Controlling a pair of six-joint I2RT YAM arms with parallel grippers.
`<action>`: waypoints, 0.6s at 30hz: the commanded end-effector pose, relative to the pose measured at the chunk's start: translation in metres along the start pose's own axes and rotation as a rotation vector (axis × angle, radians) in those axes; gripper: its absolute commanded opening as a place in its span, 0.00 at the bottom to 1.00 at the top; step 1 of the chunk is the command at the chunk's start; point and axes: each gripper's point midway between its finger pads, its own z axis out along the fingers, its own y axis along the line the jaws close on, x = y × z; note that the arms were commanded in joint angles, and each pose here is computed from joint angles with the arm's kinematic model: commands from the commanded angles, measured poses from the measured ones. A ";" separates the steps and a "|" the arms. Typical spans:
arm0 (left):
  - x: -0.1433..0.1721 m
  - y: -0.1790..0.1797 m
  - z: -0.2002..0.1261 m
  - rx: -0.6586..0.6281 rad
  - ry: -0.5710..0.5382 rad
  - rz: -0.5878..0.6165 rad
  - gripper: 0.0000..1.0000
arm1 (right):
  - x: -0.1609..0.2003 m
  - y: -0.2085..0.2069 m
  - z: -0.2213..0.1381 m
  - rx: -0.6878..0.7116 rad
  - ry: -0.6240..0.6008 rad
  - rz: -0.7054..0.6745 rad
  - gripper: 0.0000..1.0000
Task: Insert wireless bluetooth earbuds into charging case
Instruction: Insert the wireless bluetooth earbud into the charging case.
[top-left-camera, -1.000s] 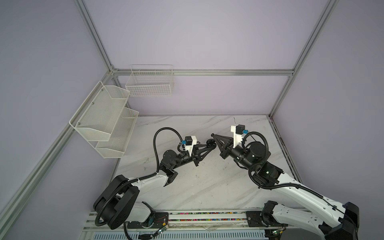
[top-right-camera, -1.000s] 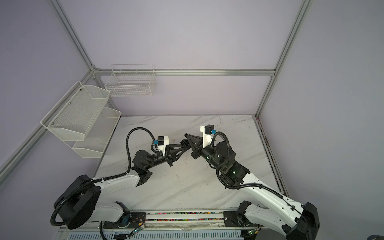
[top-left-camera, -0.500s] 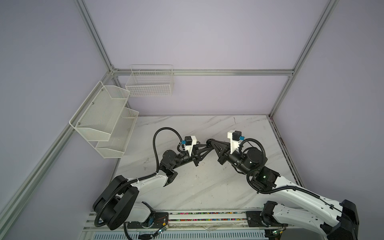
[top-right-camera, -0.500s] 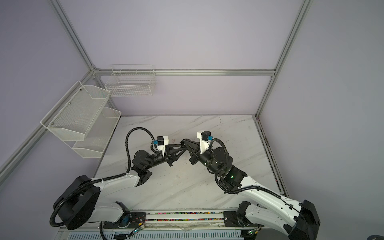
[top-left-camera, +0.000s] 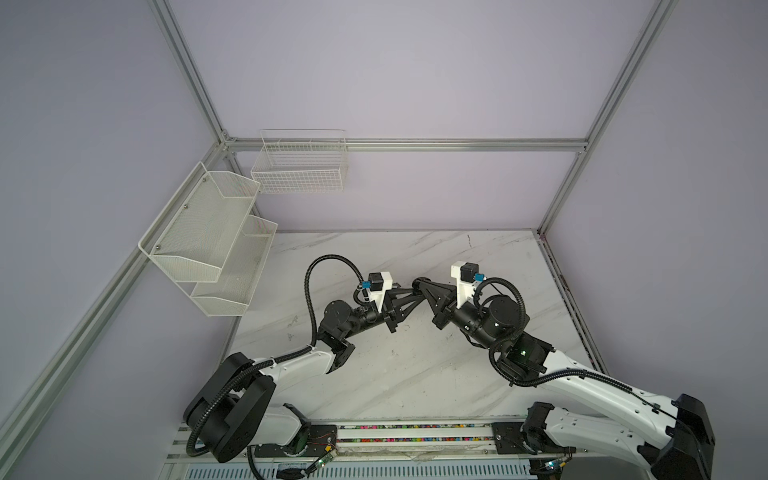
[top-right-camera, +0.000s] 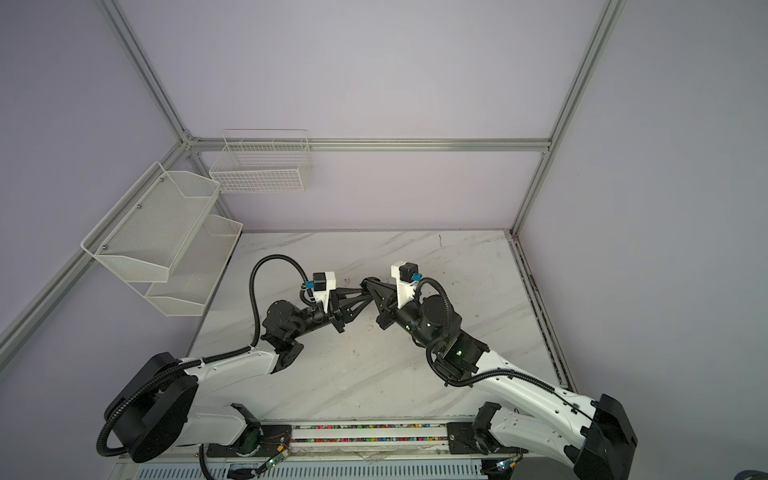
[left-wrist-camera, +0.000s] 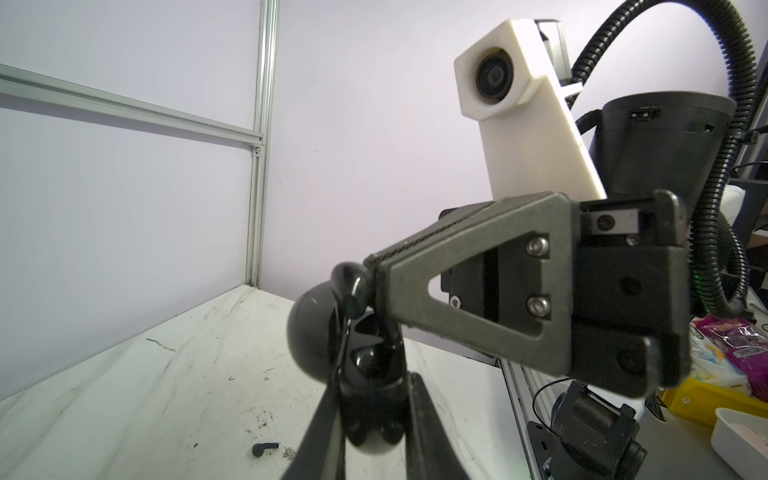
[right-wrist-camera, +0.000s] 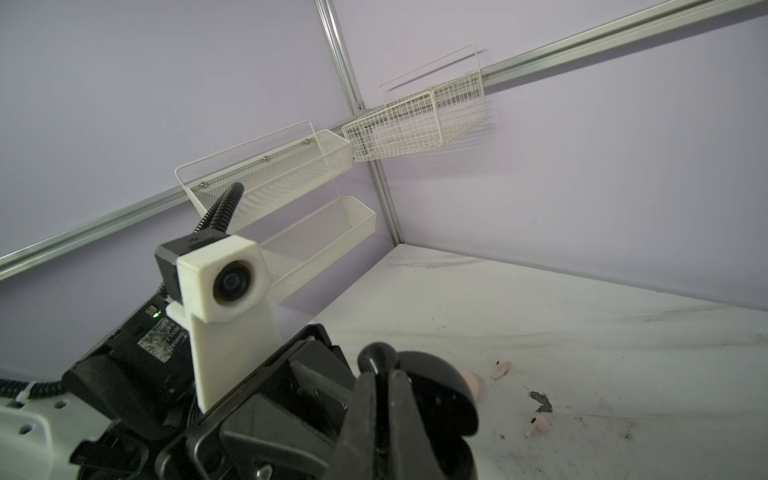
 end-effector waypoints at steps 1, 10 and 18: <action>-0.051 -0.016 0.008 0.052 -0.116 0.102 0.00 | -0.002 0.001 -0.001 -0.002 -0.027 -0.011 0.00; -0.053 -0.016 0.007 0.050 -0.120 0.108 0.00 | 0.006 -0.001 -0.002 0.004 -0.009 -0.018 0.00; -0.052 -0.016 0.006 0.043 -0.118 0.118 0.00 | 0.010 0.003 0.000 -0.015 0.007 -0.020 0.00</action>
